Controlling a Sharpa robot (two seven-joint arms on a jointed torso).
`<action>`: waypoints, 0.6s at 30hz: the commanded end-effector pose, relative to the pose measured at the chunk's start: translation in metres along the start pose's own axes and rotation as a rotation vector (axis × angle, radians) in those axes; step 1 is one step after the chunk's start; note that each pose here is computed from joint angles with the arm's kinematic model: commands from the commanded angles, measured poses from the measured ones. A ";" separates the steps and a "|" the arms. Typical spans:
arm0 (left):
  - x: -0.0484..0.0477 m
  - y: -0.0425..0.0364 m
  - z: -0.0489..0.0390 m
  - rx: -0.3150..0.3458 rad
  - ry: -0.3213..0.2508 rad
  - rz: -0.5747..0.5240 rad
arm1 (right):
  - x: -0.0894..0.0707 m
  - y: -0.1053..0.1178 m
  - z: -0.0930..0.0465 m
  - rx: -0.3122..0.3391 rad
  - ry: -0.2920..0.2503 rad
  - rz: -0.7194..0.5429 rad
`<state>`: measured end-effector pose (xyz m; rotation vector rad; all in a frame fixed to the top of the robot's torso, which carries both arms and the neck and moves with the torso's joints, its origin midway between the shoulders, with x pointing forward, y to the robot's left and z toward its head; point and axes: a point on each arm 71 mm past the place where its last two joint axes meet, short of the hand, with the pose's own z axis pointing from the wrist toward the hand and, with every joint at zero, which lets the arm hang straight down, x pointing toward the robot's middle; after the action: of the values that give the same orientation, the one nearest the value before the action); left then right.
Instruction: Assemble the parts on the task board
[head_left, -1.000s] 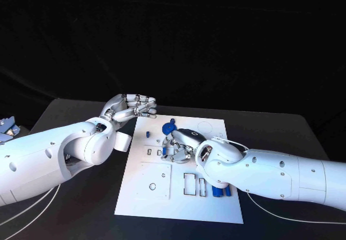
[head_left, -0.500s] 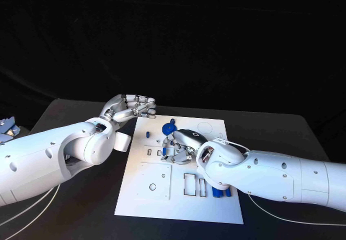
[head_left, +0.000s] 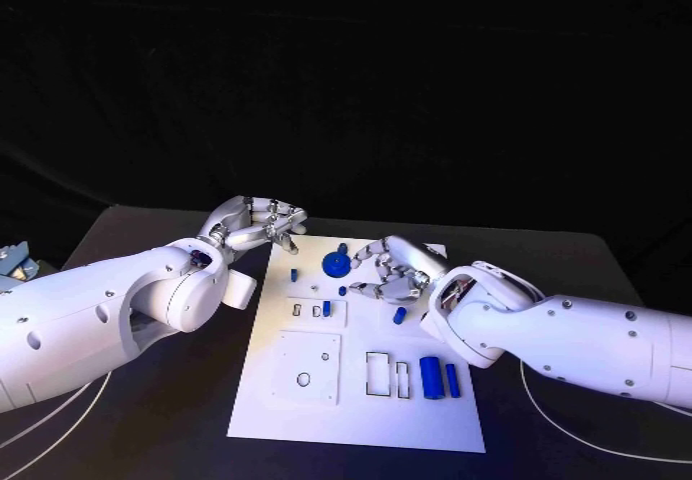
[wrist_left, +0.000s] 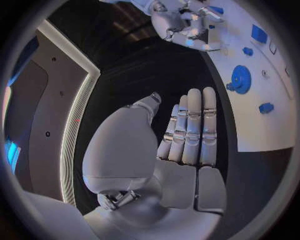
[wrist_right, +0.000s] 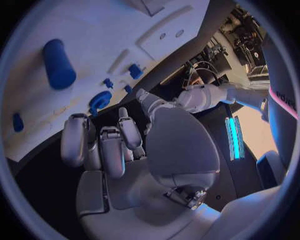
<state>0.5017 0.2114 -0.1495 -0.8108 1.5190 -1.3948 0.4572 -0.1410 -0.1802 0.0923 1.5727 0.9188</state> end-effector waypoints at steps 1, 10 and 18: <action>0.0083 0.0077 0.0019 -0.097 0.116 0.169 | -0.019 -0.010 -0.001 0.085 -0.034 0.217; 0.0233 0.0231 0.0066 -0.322 0.302 0.479 | -0.064 -0.039 -0.009 0.188 -0.099 0.302; 0.0291 0.0122 0.0172 -0.441 0.382 0.718 | -0.088 -0.058 -0.020 0.227 -0.154 0.293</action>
<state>0.5088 0.1779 -0.1599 -0.3208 2.0487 -0.9153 0.4871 -0.2369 -0.1447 0.5292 1.5316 0.8991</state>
